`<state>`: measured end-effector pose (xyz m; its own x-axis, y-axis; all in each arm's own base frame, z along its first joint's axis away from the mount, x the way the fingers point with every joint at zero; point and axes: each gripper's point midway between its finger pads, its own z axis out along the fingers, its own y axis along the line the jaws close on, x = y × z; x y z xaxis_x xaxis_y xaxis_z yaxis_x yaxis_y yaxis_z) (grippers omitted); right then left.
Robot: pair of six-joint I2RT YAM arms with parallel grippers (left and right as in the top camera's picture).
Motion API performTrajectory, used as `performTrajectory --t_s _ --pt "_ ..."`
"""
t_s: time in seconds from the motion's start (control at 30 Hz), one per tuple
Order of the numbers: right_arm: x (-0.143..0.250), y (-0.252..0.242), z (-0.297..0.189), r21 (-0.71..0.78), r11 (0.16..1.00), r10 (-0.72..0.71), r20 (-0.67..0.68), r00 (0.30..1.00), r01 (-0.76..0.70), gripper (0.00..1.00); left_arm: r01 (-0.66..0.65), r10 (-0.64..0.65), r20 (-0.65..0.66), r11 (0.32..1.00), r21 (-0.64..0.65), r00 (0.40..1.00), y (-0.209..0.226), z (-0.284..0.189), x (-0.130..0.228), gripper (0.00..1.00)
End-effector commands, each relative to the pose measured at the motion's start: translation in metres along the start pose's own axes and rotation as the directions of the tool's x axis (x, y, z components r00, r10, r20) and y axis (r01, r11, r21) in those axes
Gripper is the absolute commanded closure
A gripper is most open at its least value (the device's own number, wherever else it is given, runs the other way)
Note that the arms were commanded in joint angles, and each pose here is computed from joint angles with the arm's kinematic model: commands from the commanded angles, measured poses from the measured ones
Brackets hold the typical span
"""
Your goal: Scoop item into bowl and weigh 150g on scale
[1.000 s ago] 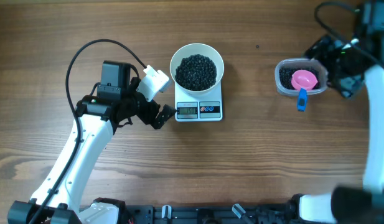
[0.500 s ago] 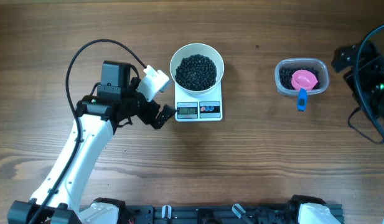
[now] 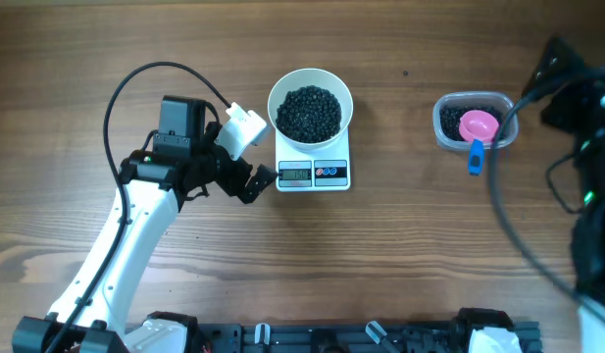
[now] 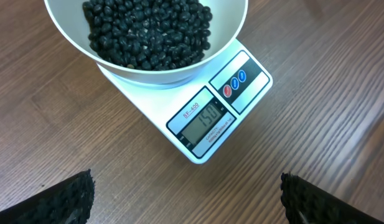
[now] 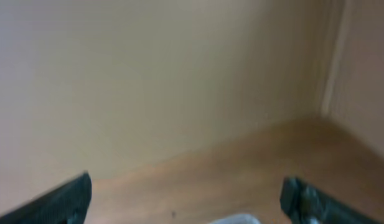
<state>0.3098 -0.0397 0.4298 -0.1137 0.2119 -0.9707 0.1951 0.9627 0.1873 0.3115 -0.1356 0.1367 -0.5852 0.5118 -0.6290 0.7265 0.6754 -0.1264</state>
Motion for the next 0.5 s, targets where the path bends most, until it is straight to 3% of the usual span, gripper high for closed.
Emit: performTrajectory --t_s 0.0,0.27,0.47 --pt "0.034 0.000 -0.016 -0.039 0.991 -0.123 0.087 0.989 0.127 0.00 0.000 0.000 0.005 1.000 0.017 1.000 -0.002 0.001 0.001 0.00" --pt "0.140 -0.020 -0.045 -0.080 0.985 -0.123 0.269 0.955 0.150 0.00 0.000 0.000 0.005 1.000 0.017 1.000 -0.002 0.001 0.001 0.00" --pt "0.175 -0.020 -0.057 -0.119 0.973 -0.149 0.325 0.934 0.197 0.00 0.000 0.000 0.005 1.000 0.017 1.000 -0.002 0.001 0.001 0.00"
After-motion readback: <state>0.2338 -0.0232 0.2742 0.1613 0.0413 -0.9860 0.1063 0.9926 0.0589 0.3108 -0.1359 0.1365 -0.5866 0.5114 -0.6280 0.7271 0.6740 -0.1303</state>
